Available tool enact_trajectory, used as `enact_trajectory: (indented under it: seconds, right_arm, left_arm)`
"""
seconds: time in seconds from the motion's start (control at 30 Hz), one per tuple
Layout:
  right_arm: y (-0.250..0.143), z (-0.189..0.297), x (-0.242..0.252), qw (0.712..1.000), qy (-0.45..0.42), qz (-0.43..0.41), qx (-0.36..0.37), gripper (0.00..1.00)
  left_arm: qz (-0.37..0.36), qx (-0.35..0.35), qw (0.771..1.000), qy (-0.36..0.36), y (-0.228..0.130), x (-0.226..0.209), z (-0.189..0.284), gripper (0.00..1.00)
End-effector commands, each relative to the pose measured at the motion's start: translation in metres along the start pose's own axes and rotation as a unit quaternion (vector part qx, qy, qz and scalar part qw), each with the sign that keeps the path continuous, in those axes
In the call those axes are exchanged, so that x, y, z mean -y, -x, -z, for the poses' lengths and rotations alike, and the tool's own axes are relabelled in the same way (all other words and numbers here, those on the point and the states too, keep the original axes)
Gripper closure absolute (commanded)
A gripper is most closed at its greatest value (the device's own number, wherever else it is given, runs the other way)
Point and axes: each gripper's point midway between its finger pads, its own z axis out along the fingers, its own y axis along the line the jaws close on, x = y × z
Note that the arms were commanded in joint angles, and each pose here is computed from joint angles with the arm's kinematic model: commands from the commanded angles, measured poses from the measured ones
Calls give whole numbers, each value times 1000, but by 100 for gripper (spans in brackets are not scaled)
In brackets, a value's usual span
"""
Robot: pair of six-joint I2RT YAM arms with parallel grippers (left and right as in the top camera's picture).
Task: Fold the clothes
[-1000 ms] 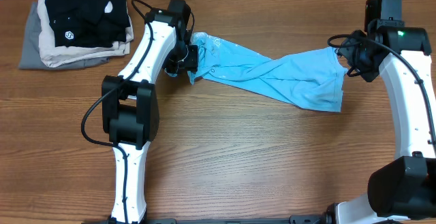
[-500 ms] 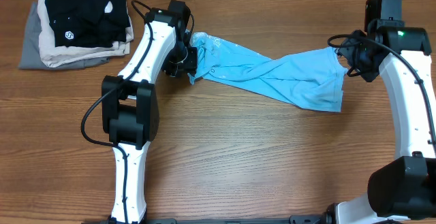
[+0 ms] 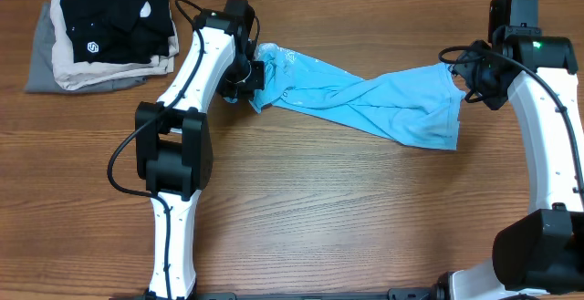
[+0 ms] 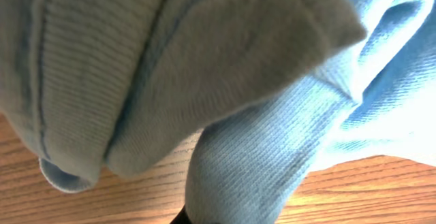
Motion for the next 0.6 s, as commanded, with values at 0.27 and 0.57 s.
enact_trajectory:
  seconds: [0.27,0.57]
  right_arm:
    - [5,2,-2,1000,4,1,7,30]
    - [3,-1,-1,1000,2,1,5,29]
  left_arm:
    - [-4,47,999,-7,5,2,75,96]
    - [-9,61,998,-28,-17,12,131,96]
